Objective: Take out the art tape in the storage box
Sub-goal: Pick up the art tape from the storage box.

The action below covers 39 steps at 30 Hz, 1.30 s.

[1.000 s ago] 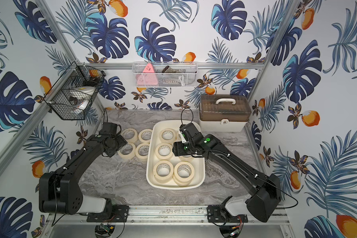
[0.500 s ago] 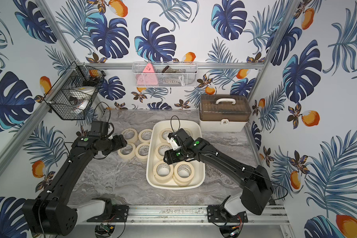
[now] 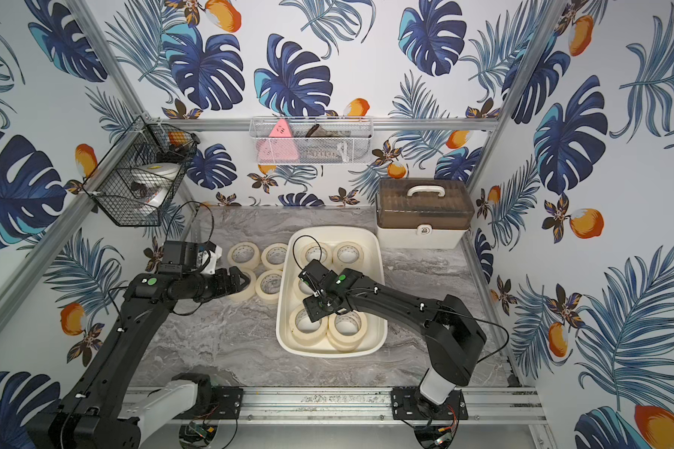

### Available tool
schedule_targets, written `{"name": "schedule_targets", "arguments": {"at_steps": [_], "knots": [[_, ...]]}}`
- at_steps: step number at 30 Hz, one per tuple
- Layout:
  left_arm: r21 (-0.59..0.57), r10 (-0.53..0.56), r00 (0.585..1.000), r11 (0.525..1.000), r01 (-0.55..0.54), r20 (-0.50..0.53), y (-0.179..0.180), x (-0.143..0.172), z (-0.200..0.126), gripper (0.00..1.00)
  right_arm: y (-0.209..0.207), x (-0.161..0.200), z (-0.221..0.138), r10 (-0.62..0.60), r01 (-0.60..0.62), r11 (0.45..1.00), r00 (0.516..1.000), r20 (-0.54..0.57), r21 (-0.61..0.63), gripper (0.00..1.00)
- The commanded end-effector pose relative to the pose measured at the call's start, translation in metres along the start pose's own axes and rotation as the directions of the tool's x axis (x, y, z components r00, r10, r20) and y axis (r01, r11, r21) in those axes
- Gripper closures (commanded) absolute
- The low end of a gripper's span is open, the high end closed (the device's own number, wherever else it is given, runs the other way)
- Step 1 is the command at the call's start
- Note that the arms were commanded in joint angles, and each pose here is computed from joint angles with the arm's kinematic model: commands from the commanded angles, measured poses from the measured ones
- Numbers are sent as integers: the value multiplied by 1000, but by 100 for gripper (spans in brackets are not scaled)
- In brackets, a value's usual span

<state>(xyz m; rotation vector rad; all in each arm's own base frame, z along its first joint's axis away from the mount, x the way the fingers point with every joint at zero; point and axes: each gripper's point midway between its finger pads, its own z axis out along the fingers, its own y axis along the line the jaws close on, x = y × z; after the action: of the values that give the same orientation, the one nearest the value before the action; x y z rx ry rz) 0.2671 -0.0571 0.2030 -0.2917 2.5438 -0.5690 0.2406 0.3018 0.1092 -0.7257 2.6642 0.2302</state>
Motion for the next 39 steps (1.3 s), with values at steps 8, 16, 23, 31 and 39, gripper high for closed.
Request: {"name": "schedule_targets", "arguments": {"at_steps": [8, 16, 23, 31, 39], "knots": [[32, 27, 1000, 999, -27, -10, -4, 4, 1, 11, 2, -4, 6, -37, 37, 999, 999, 11, 5, 33], [29, 28, 1000, 999, -27, -11, -3, 5, 1, 12, 2, -1, 22, -41, 42, 999, 999, -21, 18, 38], [28, 23, 1000, 999, -22, -13, -3, 6, 2, 13, 4, -2, 28, -42, 42, 999, 999, -27, 8, 51], [23, 25, 1000, 999, -25, -10, -3, 5, 0, 13, 6, 1, 35, -42, 42, 999, 998, -39, 2, 61], [21, 34, 999, 999, -34, 0, -3, 3, -1, 14, 9, 1, 34, -40, 40, 999, 999, -36, -14, 76]]}}
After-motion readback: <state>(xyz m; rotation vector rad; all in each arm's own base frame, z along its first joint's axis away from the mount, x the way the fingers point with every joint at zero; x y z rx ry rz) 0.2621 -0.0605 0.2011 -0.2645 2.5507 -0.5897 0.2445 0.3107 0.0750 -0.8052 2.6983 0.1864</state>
